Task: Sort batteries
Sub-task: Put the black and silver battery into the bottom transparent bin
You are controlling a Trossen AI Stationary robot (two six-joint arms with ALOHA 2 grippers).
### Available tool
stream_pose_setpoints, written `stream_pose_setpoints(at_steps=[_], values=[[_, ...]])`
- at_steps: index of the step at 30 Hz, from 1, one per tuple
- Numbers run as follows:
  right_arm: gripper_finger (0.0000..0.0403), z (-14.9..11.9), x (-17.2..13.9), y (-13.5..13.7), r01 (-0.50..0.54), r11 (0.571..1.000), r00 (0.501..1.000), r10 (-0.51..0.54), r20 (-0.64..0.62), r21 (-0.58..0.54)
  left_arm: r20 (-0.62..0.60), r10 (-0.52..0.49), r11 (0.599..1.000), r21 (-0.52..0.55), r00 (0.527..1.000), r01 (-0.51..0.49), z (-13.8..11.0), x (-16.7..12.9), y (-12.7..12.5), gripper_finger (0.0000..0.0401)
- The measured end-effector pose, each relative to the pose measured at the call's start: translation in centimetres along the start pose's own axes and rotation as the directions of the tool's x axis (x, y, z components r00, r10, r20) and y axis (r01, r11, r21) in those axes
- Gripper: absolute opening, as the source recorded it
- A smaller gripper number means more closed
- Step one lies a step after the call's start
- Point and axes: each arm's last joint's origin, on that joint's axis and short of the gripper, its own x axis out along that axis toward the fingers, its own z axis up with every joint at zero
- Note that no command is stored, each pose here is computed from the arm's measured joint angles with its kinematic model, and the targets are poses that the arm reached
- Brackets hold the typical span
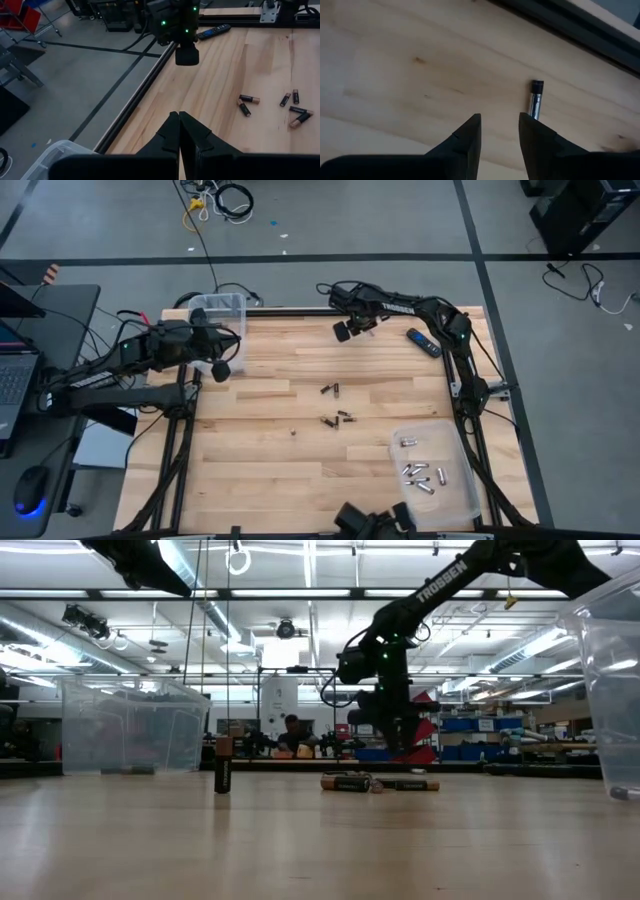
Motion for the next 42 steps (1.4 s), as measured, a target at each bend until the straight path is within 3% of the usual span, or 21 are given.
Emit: stream_pose_setpoints(at_steps=[4, 8, 10, 14, 17, 20, 23, 26, 32, 36, 40, 42], values=[[0.0117, 0.3, 0.1, -0.4, 0.002, 1.000, 1.000, -0.002, 0.001, 0.005, -0.011, -0.001, 1.000, 0.003, 1.000, 0.001, -0.1, 0.0, 0.0, 0.0004], [0.0117, 0.0, -1.1, 0.7, -0.154, 0.986, 0.988, 0.154, -0.011, -0.061, -0.010, -0.001, 1.000, 0.003, 1.000, 0.001, -0.6, 0.5, -0.2, 0.0004], [0.0117, -0.4, -2.7, 2.0, -0.243, 0.961, 0.968, 0.250, 0.034, -0.134, 0.000, 0.000, 1.000, 0.010, 1.000, 0.000, -1.2, 1.4, -0.5, 0.0004], [0.0117, -2.2, -6.8, 3.3, -0.293, 0.912, 0.937, 0.334, 0.106, -0.287, 0.059, 0.006, 1.000, 0.015, 0.998, -0.007, -2.1, 3.4, -1.1, 0.0004], [0.0117, -3.8, -11.3, 2.5, -0.303, 0.873, 0.905, 0.389, 0.172, -0.381, 0.143, -0.013, 1.000, 0.001, 0.990, 0.013, -1.5, 4.4, -1.4, 0.0003], [0.0116, -5.2, -15.6, 0.7, -0.288, 0.853, 0.868, 0.425, 0.257, -0.436, 0.198, -0.111, 0.994, 0.032, 0.974, 0.107, -0.3, 5.6, -1.9, 0.0002], [0.0109, -5.9, -18.9, -2.7, -0.244, 0.887, 0.846, 0.392, 0.362, -0.392, 0.218, -0.157, 0.987, 0.076, 0.963, 0.144, 1.5, 7.2, -2.4, 0.0001], [0.0095, -6.2, -21.0, -7.2, -0.215, 0.942, 0.849, 0.311, 0.427, -0.257, 0.173, -0.147, 0.985, 0.114, 0.974, 0.128, 3.1, 9.7, -2.6, 0.0001], [0.0056, -6.5, -20.7, -15.0, -0.100, 0.995, 0.947, 0.096, 0.308, -0.003, 0.098, -0.138, 0.972, 0.204, 0.985, 0.116, 6.8, 15.2, -3.0, 0.0000], [0.0029, -6.5, -20.4, -17.4, -0.047, 0.999, 0.963, 0.049, 0.264, -0.015, -0.017, -0.153, 0.957, 0.248, 0.988, 0.153, 8.2, 19.4, -3.3, 0.0000], [0.0004, -5.2, -19.6, -18.0, -0.071, 0.997, 0.954, 0.076, 0.291, -0.029, -0.134, -0.158, 0.943, 0.273, 0.978, 0.190, 8.9, 23.2, -3.6, 0.0000], [0.0004, -4.2, -17.9, -18.1, -0.061, 0.998, 0.969, 0.063, 0.240, -0.017, -0.172, -0.156, 0.942, 0.270, 0.973, 0.199, 9.1, 24.5, -3.6, 0.0000]])
